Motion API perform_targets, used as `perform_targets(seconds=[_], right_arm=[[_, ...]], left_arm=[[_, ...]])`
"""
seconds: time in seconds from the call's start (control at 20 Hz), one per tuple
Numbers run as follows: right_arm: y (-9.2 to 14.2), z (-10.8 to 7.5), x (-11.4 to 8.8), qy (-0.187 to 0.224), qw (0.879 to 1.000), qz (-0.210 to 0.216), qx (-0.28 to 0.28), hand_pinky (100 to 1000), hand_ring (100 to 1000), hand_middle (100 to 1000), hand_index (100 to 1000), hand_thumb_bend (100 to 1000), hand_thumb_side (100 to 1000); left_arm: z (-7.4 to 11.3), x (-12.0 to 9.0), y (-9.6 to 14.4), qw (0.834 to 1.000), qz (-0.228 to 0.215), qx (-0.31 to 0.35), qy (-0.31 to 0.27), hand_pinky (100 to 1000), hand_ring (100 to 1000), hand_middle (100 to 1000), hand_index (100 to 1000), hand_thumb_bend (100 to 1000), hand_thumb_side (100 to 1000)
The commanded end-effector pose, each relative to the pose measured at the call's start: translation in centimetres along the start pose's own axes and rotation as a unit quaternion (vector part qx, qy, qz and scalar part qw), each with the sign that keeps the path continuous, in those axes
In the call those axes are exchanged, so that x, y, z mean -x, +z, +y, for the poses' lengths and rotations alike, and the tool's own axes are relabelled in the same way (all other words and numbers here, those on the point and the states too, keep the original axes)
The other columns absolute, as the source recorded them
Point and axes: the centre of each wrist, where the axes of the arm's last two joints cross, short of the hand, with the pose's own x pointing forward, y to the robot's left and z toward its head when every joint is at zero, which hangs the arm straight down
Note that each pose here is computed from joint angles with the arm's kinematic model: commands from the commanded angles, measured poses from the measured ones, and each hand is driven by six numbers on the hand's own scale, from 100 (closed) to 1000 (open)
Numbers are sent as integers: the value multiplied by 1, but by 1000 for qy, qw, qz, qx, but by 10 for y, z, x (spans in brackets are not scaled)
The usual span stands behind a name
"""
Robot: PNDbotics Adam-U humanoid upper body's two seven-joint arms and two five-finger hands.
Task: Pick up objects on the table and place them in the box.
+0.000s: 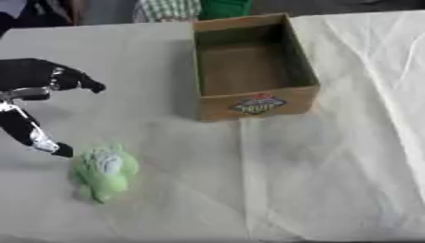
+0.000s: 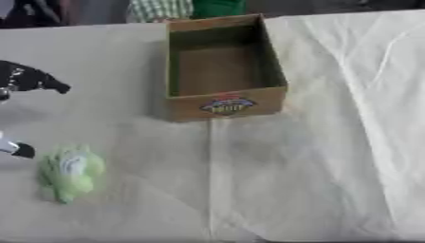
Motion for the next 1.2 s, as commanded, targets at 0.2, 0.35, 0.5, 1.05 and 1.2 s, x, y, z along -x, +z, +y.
perform_targets(seconds=[0.2, 0.35, 0.5, 1.05, 1.2], right_arm=[[-6, -2, -6, 4, 1000, -12, -7, 839, 715, 743, 881, 100, 516], [-6, -2, -5, 3, 1000, -11, -8, 839, 715, 743, 881, 100, 516], [-5, -2, -5, 3, 1000, -10, -9, 839, 715, 743, 881, 100, 518], [-7, -2, -6, 2, 1000, -13, -7, 838, 714, 743, 880, 100, 518], [-7, -1, -6, -1, 1000, -14, -8, 837, 714, 743, 880, 100, 519]], left_arm=[[7, 1, 3, 998, -34, 61, -4, 790, 849, 826, 1000, 583, 454], [11, -1, 0, 997, -41, 67, 4, 787, 845, 819, 1000, 634, 425], [11, -2, -1, 996, -44, 75, 23, 792, 839, 813, 1000, 659, 422], [2, -1, 22, 989, -66, 97, 86, 837, 840, 813, 1000, 797, 425], [1, -7, 21, 988, -86, 97, 89, 843, 846, 830, 1000, 738, 383]])
